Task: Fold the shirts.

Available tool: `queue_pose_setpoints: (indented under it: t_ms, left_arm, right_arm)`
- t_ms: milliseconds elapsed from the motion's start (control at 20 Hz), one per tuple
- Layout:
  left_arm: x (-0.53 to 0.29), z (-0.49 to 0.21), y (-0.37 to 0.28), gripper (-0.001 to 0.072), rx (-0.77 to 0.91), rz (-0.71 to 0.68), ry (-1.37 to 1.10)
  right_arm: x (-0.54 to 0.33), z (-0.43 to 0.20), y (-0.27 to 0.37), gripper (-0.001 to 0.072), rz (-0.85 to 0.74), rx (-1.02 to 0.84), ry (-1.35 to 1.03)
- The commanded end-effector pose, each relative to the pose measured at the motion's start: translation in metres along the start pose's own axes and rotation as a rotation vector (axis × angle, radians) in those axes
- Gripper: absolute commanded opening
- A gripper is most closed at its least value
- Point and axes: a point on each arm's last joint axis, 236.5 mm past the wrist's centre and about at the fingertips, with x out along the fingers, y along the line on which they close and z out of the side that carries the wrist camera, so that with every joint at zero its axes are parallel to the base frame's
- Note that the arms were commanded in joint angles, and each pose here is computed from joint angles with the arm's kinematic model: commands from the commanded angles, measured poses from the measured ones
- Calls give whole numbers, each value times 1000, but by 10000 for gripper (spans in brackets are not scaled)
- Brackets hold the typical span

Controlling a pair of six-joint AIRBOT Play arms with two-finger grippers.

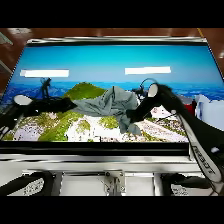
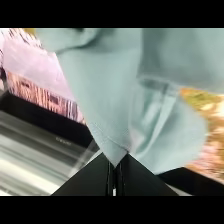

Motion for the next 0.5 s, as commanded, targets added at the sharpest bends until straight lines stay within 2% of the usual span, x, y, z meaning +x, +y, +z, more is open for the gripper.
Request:
queue_pose_setpoints:
  t_ms: [0, 150, 300, 450]
  left_arm:
    - [-105, 67, -73, 40, 156, -57, -280]
    - [-237, 92, -172, 40, 378, -106, -596]
    - [-338, 66, -250, 39, 496, -154, -817]
    - [-391, 34, -274, 40, 507, -119, -935]
  right_arm:
    - [-155, 39, -14, 57, -189, -143, -399]
    - [-351, 32, 16, 57, -283, -200, -969]
    - [-504, -33, 75, 56, -269, -267, -1474]
    - [-557, -93, 103, 57, -252, -303, -1640]
